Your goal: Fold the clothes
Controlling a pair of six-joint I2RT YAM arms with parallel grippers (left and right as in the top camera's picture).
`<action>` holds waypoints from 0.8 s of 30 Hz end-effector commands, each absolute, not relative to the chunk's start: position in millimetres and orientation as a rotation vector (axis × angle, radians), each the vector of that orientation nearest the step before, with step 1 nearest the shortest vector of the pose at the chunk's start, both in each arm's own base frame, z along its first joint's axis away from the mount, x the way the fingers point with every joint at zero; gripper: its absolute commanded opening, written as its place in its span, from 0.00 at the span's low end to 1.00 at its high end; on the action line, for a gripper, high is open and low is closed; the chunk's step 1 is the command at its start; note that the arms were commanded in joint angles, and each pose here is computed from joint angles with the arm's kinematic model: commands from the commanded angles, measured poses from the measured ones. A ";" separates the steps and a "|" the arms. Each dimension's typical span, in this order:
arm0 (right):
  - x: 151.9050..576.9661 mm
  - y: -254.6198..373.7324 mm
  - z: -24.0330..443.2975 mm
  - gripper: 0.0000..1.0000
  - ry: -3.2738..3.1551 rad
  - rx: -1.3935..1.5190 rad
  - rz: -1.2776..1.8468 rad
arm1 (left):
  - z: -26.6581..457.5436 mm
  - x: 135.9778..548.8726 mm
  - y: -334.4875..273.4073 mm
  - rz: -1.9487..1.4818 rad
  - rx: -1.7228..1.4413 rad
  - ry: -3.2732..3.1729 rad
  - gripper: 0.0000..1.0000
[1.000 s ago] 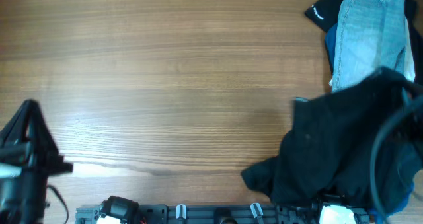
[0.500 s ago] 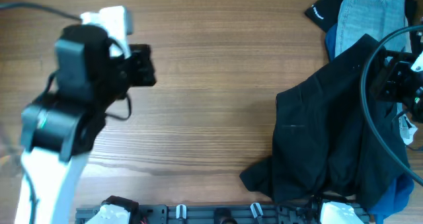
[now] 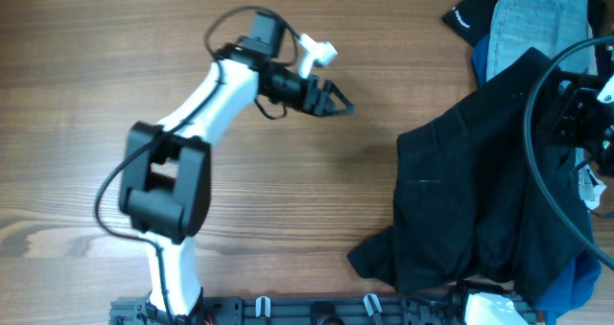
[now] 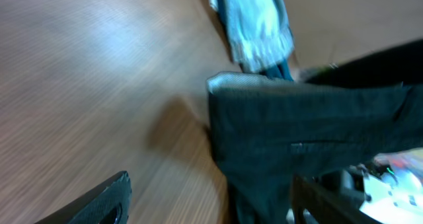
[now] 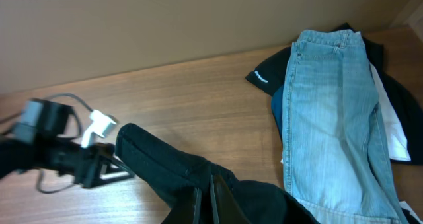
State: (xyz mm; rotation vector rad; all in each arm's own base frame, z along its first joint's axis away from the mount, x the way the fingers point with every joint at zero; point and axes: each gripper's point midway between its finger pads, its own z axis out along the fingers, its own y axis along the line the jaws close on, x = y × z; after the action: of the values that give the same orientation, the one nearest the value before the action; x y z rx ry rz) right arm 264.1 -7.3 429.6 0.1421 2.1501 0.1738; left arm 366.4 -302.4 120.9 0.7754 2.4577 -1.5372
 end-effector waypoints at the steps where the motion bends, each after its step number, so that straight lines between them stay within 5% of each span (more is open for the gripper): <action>1: 265.5 -4.8 434.9 0.04 2.129 0.127 0.193 | 113.6 345.6 -337.9 -1.689 0.923 2.350 0.79; 14: 265.4 -4.7 434.7 0.04 2.131 0.127 0.193 | 58.9 353.7 -403.5 -1.478 1.047 2.272 0.87; 24: 265.2 -4.8 434.2 0.04 2.132 0.127 0.192 | 80.6 317.1 -434.8 -1.666 1.202 2.095 0.93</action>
State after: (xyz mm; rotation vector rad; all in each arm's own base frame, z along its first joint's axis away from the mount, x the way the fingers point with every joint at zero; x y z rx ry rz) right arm 264.1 -7.4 430.1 0.1421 2.1482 0.1733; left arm 328.8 -432.8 71.3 1.1624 2.1634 -1.5152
